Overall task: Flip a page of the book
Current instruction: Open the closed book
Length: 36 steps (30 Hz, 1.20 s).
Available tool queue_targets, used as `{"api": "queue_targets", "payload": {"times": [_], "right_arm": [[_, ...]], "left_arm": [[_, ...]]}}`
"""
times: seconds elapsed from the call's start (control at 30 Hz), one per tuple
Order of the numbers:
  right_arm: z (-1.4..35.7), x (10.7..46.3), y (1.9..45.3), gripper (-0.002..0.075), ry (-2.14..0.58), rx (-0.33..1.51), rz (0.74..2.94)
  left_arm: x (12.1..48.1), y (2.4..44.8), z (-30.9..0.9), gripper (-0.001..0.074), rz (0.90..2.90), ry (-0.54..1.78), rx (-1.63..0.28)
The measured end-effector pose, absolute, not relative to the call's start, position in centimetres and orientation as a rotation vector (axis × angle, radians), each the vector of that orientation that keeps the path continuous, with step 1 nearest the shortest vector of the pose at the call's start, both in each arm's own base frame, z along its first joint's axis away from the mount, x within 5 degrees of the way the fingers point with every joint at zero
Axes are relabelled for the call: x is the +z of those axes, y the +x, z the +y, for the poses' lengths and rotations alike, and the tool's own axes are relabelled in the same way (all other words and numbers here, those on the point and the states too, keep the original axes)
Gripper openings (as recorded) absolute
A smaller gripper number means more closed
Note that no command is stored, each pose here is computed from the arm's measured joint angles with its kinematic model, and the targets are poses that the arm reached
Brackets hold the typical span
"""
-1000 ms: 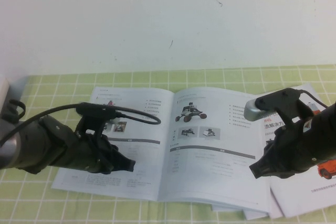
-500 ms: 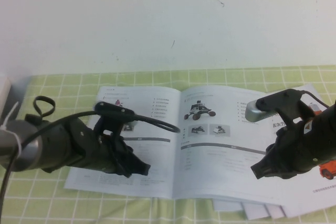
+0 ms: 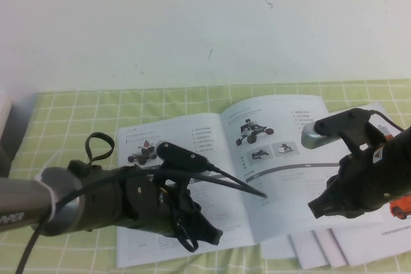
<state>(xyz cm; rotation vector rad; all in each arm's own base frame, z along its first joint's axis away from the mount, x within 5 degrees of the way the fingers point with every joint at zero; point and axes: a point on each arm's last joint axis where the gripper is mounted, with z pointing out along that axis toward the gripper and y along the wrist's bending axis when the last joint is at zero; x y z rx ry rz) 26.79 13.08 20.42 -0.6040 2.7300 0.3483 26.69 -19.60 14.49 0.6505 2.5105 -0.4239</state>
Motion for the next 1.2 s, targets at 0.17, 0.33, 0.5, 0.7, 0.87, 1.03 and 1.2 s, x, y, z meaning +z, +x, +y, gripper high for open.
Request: {"api": "queue_targets", "payload": {"times": [0.17, 0.33, 0.5, 0.7, 0.87, 1.03, 1.2], "right_arm": [[12.3, 20.4, 27.1, -0.0002, -0.569, 0.342, 2.740], [10.4, 20.3, 27.6, 0.0086, -0.537, 0.323, 2.764], [8.9, 20.3, 28.1, 0.0370, -0.511, 0.317, 2.768], [8.7, 20.4, 28.2, 0.0456, -0.491, 0.326, 2.767], [8.8, 20.4, 28.2, 0.0417, -0.486, 0.332, 2.763], [8.8, 20.4, 28.3, 0.0378, -0.482, 0.331, 2.750], [8.8, 20.5, 28.5, 0.0358, -0.461, 0.338, 2.735]], "left_arm": [[18.4, 26.1, -18.7, -0.0001, 2.416, 0.632, -0.457], [22.0, 26.6, -16.5, -0.0001, 2.293, 0.552, -0.432], [22.8, 27.4, -14.8, -0.0001, 2.258, 0.503, -0.372], [22.3, 27.9, -13.7, -0.0001, 2.269, 0.537, -0.282], [23.0, 28.9, -11.7, -0.0001, 2.328, 0.671, -0.070], [26.5, 30.5, -9.6, -0.0001, 2.352, 0.567, 0.359], [28.7, 30.0, -10.7, -0.0001, 2.406, 0.291, 0.050]]}}
